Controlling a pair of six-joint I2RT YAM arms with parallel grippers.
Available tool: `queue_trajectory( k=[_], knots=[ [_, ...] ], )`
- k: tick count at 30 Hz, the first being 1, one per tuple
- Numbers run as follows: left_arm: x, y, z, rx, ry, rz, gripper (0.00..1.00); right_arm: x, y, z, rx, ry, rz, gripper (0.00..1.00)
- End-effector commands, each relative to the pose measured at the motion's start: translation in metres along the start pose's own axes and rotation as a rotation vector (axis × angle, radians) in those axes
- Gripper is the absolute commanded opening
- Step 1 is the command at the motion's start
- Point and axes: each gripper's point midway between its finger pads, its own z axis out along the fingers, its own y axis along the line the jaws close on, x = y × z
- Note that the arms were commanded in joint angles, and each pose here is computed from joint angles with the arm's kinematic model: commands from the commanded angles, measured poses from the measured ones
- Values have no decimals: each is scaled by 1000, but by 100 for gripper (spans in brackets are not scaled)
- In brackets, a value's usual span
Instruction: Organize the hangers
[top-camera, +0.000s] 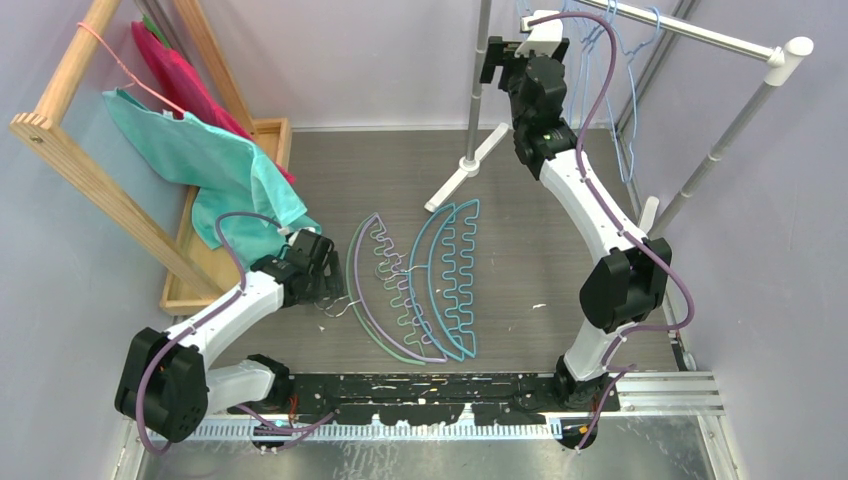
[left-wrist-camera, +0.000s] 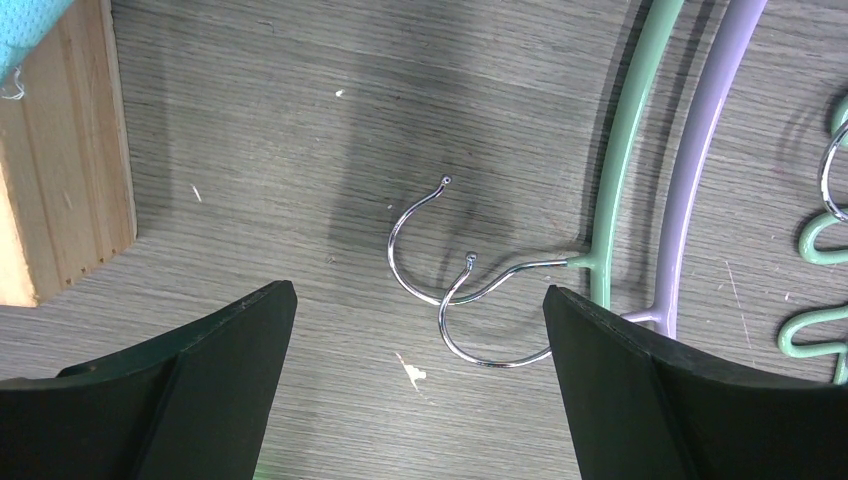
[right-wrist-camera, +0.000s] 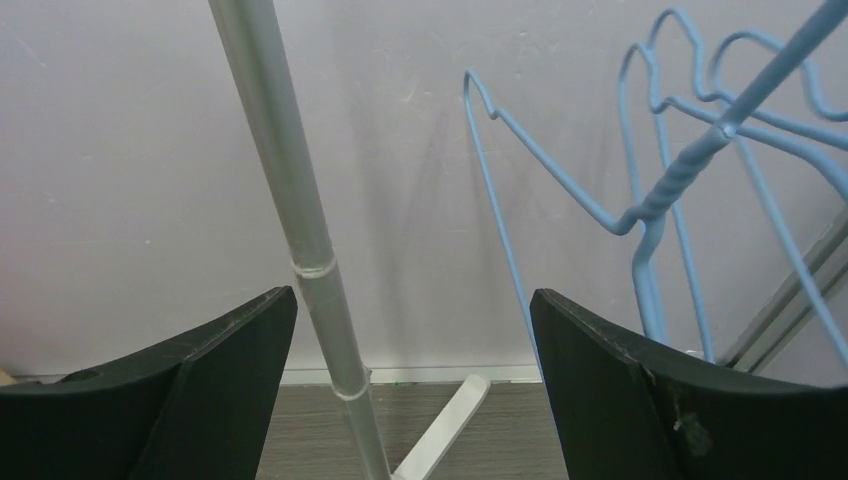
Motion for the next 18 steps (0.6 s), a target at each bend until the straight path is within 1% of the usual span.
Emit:
queue_trajectory(
  k=[1, 4, 5, 6, 8, 10, 12, 13, 14, 15, 16, 18],
  knots=[
    [-13, -6, -6, 35, -44, -13, 98, -37, 14, -6, -70, -93, 69, 91],
    [-12, -6, -6, 38, -46, -14, 98, -36, 16, -6, -52, -89, 77, 86],
    [-12, -6, -6, 40, -47, -14, 98, -35, 16, -6, -48, -87, 74, 82],
    [-13, -6, -7, 42, -50, -15, 98, -35, 14, -6, -38, -85, 73, 75],
    [-13, -6, -7, 46, -54, -16, 98, -35, 12, -6, -26, -82, 67, 58],
    [-13, -7, -8, 50, -58, -17, 98, -36, 9, -7, -15, -84, 67, 45],
    [-14, -7, -8, 52, -59, -17, 98, -36, 8, -8, -10, -88, 71, 35],
    [-14, -7, -8, 52, -59, -17, 98, -37, 8, -8, -8, -91, 74, 28],
    [-13, -7, -8, 51, -58, -17, 98, -39, 7, -8, -3, -95, 76, 14],
    [-13, -7, -8, 52, -59, -18, 98, -41, 7, -7, 0, -99, 78, 6],
    [-13, -7, -8, 51, -60, -19, 98, -41, 7, -4, 7, -99, 78, 2],
    [-13, -7, -8, 52, -61, -19, 98, -43, 5, 0, 27, -106, 70, 1]
  ],
)
